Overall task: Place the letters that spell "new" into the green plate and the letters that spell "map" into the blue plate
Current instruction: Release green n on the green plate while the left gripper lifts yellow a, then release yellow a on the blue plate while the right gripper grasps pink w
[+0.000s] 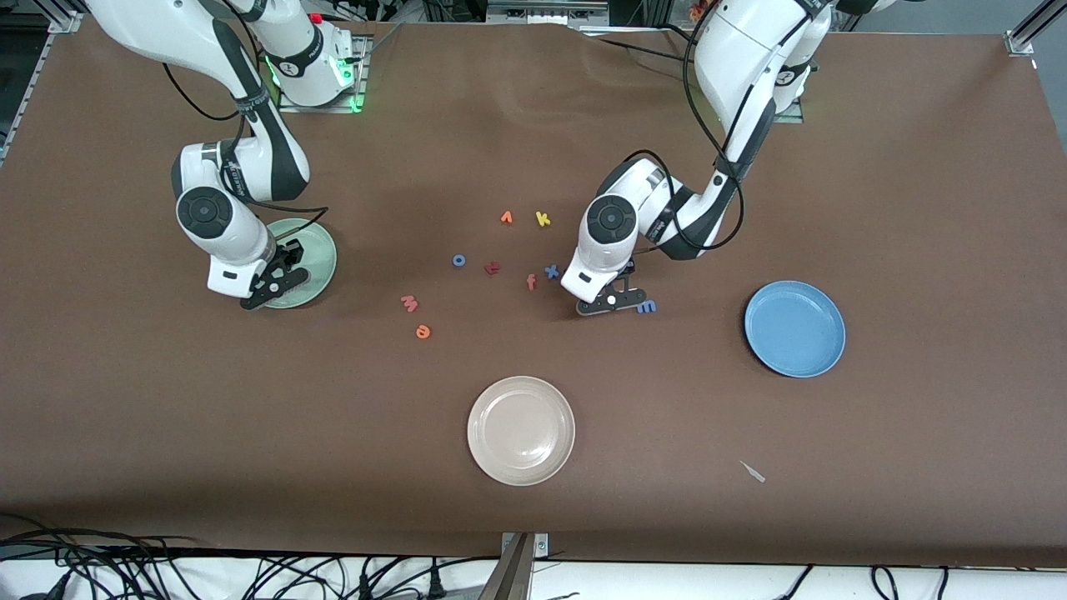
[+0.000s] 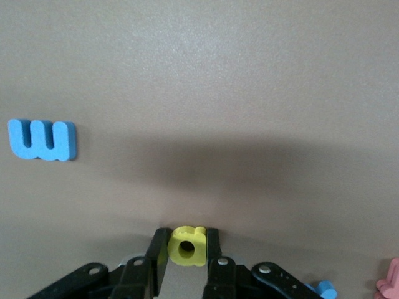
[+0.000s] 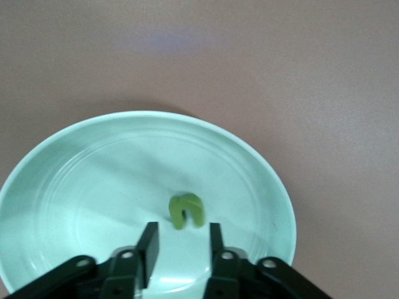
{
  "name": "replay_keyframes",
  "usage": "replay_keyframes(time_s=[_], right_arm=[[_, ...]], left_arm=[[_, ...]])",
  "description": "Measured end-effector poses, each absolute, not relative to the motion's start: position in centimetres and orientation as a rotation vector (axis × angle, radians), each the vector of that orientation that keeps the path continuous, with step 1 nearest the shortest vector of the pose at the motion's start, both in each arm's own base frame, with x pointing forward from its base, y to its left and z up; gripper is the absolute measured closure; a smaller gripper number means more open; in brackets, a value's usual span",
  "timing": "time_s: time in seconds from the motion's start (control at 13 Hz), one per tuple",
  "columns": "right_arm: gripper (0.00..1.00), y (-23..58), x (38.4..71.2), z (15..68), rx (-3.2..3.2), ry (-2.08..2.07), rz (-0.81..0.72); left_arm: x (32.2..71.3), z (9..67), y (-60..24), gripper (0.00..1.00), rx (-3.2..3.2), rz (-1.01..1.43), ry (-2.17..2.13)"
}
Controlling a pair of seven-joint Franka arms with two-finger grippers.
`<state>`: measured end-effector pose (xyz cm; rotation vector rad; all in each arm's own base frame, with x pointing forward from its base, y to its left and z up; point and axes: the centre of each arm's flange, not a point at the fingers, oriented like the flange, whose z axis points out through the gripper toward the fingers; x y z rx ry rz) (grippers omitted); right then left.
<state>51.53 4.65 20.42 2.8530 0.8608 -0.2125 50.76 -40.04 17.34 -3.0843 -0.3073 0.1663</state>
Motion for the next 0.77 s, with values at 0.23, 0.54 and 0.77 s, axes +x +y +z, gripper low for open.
replay_keyframes(time_s=[0.23, 0.54, 0.77], right_arm=[[0.20, 8.6, 52.1, 22.7, 2.892, 0.811, -0.162], [0.00, 18.7, 54.2, 26.1, 2.926, 0.858, -0.123], [0.00, 23.7, 55.8, 23.3, 2.996, 0.893, -0.142]], left_arm=[[50.9, 17.4, -39.8, 0.72, -3.080, 0.167, -0.293], [54.5, 19.3, -33.8, 0.72, -3.023, 0.294, -0.114], [58.1, 22.6, -25.9, 0.72, -3.017, 0.404, 0.088]])
